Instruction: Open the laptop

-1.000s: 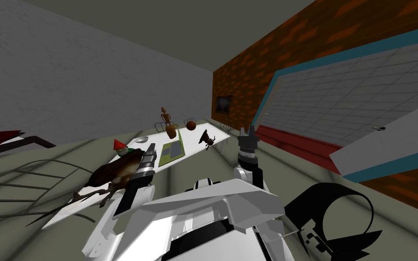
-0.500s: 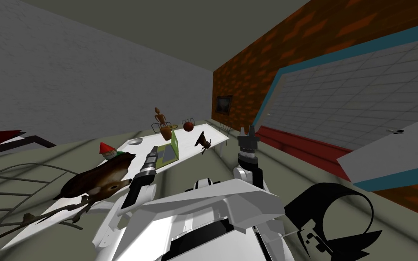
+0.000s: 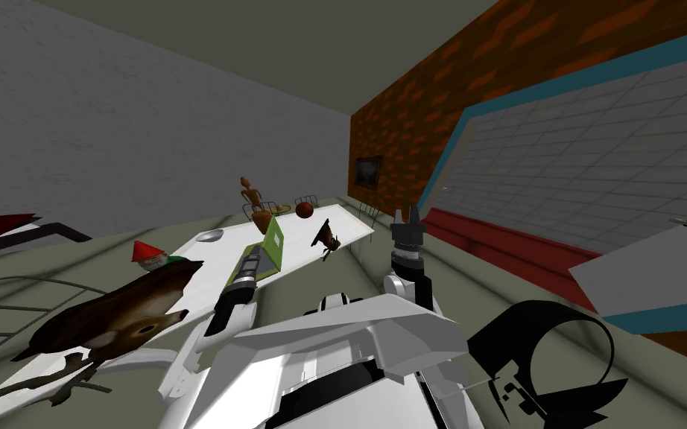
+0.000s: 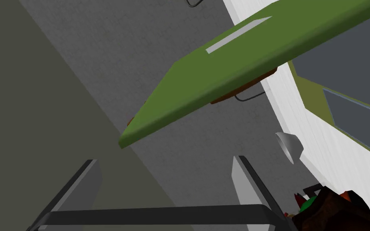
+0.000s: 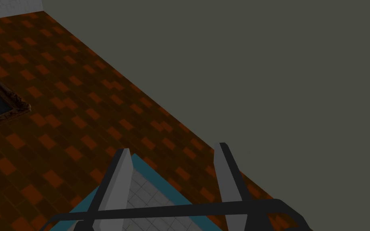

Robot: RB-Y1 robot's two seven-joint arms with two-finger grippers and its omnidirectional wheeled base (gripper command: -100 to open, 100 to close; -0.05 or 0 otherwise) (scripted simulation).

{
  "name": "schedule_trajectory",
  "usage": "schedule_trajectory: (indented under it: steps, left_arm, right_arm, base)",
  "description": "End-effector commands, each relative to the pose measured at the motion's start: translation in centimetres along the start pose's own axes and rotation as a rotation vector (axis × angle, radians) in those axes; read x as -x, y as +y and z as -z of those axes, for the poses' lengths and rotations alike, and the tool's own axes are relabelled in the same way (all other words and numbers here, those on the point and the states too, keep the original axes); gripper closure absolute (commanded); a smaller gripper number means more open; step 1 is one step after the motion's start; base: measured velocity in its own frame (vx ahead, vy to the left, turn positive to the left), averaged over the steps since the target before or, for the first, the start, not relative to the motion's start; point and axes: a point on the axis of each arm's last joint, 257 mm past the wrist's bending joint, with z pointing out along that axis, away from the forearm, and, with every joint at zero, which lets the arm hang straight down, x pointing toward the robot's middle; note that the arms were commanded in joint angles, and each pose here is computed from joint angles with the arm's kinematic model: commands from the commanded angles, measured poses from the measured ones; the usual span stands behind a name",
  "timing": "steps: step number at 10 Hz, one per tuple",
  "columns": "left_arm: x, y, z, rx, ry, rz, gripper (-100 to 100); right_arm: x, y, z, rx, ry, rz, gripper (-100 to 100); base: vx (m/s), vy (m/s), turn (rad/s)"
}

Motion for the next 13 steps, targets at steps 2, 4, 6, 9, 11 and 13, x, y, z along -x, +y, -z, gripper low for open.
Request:
schedule_trajectory:
  steps: [2,4,6,9,11,13]
  left_arm:
    - [0.3,1.8,-0.1,0.05,0.0,-0.021,-100]
    - [0.6,1.6,-0.2,0.053,-0.004,-0.026,-100]
    - [0.0,1.0,-0.5,0.043,-0.006,0.052,100]
    - [-1.1,0.8,-0.8,0.04,-0.006,0.169,100]
    - [-2.1,0.5,-1.2,0.038,-0.005,0.285,100]
    - [-2.0,-0.3,-1.5,0.018,-0.007,0.296,100]
  right_arm:
    - [0.0,0.0,0.0,0.0,0.0,0.0,0]
    - [0.0,0.0,0.0,0.0,0.0,0.0,0]
    - [0.0,0.0,0.0,0.0,0.0,0.0,0]
    - [0.0,0.0,0.0,0.0,0.0,0.0,0]
    - [0.0,0.0,0.0,0.0,0.0,0.0,0]
    - [0.0,0.0,0.0,0.0,0.0,0.0,0]
  base:
    - [0.078,-0.109,0.041]
    - [0.071,-0.004,-0.032]
    - [-0.005,0.036,0.016]
    - [-0.057,0.134,0.02]
    - [-0.054,0.147,0.045]
    - [-0.035,0.089,0.019]
